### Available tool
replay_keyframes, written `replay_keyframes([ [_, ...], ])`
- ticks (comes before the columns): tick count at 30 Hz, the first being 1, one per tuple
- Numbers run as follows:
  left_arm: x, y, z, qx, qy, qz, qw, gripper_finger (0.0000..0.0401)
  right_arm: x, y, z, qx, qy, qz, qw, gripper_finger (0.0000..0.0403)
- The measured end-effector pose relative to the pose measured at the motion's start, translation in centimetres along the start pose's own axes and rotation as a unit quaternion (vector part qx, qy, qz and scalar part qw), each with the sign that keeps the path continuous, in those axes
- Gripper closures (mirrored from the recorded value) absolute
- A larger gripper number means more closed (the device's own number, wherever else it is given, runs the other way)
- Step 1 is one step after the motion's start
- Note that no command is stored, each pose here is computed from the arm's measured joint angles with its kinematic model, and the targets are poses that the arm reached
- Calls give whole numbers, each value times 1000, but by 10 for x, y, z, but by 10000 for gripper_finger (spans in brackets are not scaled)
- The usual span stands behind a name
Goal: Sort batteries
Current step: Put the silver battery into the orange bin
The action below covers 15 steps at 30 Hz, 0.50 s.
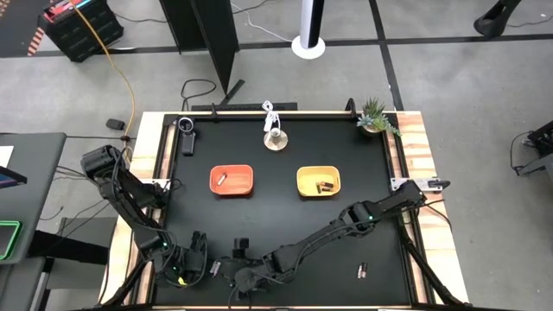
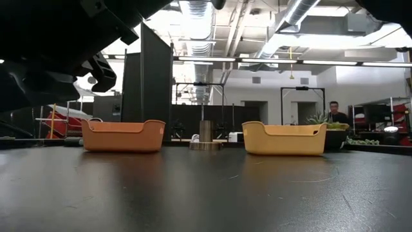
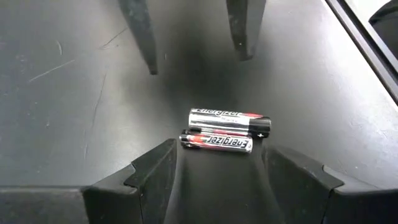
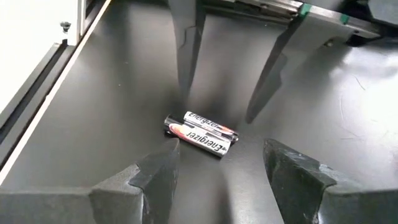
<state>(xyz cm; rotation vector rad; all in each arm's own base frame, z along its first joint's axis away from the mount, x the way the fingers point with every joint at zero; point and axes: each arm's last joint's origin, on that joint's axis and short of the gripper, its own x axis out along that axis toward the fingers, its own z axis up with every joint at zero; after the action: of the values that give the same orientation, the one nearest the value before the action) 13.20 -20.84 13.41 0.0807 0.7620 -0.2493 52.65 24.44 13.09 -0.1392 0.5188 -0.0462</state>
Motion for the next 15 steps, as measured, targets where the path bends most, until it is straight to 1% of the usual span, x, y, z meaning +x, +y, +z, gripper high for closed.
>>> replay_keyframes([
  [9, 0, -1, 1, 2, -4, -8, 1000, 167, 0, 0, -1, -1, 3, -1, 1000, 155],
  [15, 0, -1, 1, 3, -2, -8, 1000, 144, 0, -1, -1, -2, 5, -1, 1000, 155],
])
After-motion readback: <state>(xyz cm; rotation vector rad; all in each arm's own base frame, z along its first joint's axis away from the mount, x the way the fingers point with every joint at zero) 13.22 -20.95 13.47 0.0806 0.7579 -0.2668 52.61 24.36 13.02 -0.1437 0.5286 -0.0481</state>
